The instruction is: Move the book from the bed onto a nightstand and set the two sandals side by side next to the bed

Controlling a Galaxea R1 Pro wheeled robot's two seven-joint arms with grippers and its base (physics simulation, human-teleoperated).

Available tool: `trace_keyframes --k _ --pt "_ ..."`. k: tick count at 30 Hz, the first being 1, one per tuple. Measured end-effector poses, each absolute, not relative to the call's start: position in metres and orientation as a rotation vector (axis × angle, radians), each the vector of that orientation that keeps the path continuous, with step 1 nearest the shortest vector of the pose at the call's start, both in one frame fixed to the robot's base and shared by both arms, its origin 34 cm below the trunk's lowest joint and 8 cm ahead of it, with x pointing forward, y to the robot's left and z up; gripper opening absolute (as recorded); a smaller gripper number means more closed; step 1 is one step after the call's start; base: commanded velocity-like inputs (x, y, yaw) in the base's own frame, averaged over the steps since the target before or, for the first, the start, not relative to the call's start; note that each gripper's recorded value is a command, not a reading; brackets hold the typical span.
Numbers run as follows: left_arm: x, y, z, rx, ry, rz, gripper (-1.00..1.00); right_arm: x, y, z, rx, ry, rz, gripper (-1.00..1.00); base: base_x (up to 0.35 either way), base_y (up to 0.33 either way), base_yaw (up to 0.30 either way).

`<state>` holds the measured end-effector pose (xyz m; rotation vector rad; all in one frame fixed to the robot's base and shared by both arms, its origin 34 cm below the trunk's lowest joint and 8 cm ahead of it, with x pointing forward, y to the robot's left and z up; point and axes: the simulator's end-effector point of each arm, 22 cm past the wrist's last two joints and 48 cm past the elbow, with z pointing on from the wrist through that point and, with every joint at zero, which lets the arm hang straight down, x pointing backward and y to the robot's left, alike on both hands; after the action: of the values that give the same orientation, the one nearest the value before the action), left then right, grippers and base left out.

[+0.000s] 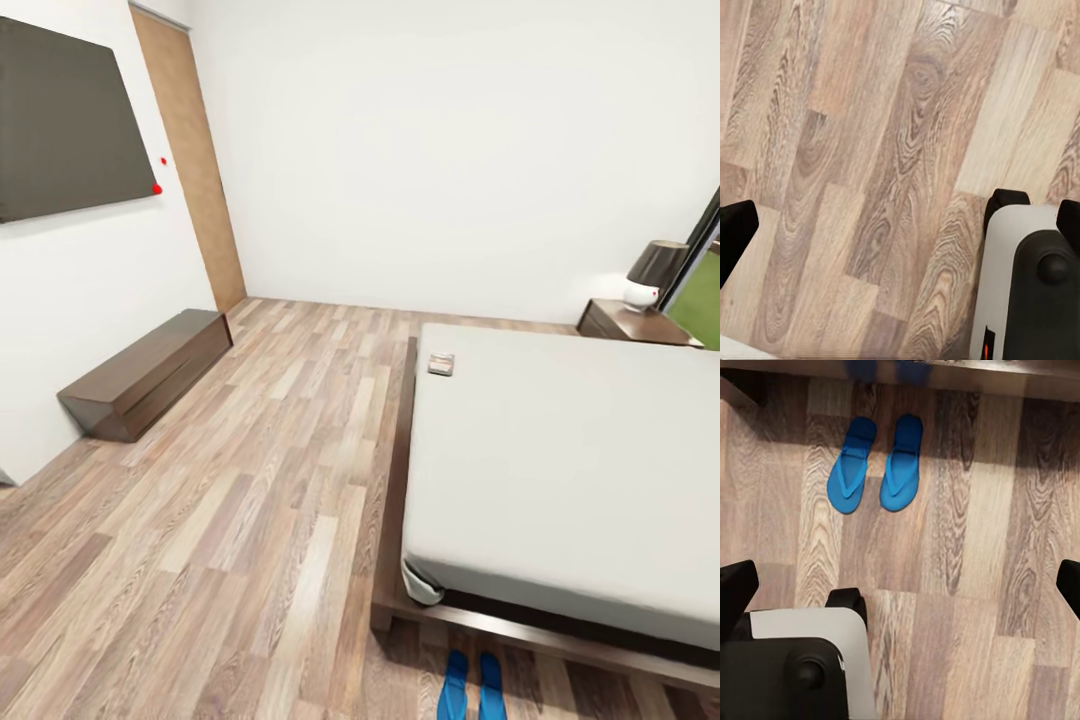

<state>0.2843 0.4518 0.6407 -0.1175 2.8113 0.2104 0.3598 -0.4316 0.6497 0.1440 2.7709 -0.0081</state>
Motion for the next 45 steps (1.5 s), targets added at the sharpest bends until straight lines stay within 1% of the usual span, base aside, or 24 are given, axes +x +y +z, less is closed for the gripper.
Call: trace_keyframes --k 20,45 --pt "0.2777 0.4520 0.6377 -0.116 2.829 0.213 1.00 0.3533 -0.4267 0.6441 0.145 2.790 0.000 1.00 -0.005 0.004 0.237" --pt "0.2765 0.4525 0.6374 -0.115 2.833 0.214 1.00 0.3525 -0.4242 0.6429 0.144 2.792 0.004 1.00 0.000 0.000 0.284"
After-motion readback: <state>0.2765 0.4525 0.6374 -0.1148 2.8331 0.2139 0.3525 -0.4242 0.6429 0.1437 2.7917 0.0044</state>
